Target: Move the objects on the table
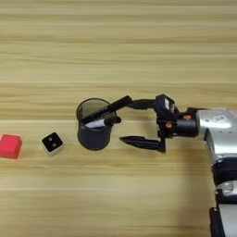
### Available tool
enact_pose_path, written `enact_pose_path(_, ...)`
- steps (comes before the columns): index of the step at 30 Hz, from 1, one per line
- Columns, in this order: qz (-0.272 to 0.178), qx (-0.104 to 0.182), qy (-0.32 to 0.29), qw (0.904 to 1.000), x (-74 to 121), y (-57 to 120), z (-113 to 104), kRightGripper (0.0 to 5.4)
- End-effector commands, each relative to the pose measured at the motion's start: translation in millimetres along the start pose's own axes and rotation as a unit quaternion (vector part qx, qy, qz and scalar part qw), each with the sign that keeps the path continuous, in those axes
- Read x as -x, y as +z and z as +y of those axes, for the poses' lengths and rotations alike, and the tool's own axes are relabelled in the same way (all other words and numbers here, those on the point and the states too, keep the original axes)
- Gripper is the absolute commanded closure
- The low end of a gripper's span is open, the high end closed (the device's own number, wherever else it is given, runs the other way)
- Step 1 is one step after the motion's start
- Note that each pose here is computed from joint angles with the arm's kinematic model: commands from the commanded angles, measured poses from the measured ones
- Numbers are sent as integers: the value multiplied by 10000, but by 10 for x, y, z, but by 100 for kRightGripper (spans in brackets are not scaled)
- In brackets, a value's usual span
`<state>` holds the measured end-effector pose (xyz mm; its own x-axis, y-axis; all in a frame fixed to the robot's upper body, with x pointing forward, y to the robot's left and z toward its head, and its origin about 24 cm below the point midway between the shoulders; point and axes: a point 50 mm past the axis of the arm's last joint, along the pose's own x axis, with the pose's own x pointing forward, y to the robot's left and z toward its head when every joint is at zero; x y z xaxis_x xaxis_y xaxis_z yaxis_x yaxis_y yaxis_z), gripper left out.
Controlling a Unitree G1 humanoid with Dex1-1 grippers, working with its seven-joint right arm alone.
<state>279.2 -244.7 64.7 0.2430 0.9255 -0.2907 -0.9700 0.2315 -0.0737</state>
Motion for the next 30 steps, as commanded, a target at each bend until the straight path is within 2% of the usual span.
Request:
enact_pose_path(1, -58, 376, -336, 9987, 31, 170, -131, 2)
enact_pose_path(13, -118, 121, -530, 9985, -108, 26, -126, 2)
enact_pose_path(30, -437, 118, -477, 9978, -331, 64, -100, 2)
